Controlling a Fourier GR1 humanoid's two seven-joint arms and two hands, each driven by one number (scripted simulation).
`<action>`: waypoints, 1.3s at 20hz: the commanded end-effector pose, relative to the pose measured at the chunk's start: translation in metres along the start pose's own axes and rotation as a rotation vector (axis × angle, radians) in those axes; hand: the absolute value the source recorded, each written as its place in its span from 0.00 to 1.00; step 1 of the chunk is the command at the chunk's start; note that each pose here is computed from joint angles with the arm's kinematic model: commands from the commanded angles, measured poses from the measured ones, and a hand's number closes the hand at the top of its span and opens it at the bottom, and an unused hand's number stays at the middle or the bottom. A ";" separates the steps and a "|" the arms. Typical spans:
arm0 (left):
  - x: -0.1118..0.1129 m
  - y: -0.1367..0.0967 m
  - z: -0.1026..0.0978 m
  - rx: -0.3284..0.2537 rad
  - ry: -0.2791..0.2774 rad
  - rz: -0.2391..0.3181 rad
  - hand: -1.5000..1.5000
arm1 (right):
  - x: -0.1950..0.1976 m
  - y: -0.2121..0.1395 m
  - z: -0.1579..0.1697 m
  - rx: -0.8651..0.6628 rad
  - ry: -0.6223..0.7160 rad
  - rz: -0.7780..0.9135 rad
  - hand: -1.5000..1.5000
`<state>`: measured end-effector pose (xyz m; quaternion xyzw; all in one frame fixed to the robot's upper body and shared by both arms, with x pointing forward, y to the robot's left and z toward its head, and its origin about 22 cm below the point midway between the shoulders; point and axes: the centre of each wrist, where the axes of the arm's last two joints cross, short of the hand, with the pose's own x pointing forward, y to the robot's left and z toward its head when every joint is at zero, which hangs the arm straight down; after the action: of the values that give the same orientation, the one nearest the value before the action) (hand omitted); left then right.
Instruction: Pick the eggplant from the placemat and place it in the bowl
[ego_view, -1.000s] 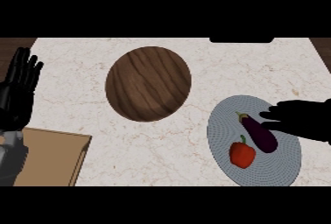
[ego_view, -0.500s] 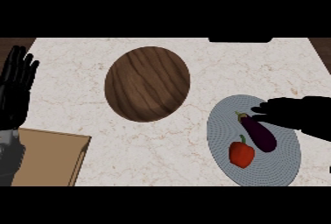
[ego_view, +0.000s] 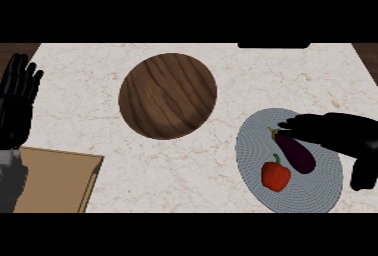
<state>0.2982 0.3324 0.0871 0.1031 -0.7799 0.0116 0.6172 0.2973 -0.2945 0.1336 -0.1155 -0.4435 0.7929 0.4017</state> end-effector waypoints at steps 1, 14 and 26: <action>0.002 0.000 0.004 -0.017 0.009 0.000 0.50 | -0.023 0.019 -0.010 0.046 -0.012 -0.004 0.00; 0.003 0.001 -0.002 -0.009 0.015 -0.010 0.50 | -0.032 0.022 -0.055 0.027 -0.102 -0.002 0.00; -0.020 -0.003 0.004 0.001 0.022 -0.010 0.50 | -0.027 0.040 -0.076 0.049 -0.052 0.006 0.00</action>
<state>0.2940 0.3294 0.0788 0.1045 -0.7756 0.0111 0.6224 0.3276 -0.2890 0.0546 -0.0998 -0.4393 0.8053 0.3854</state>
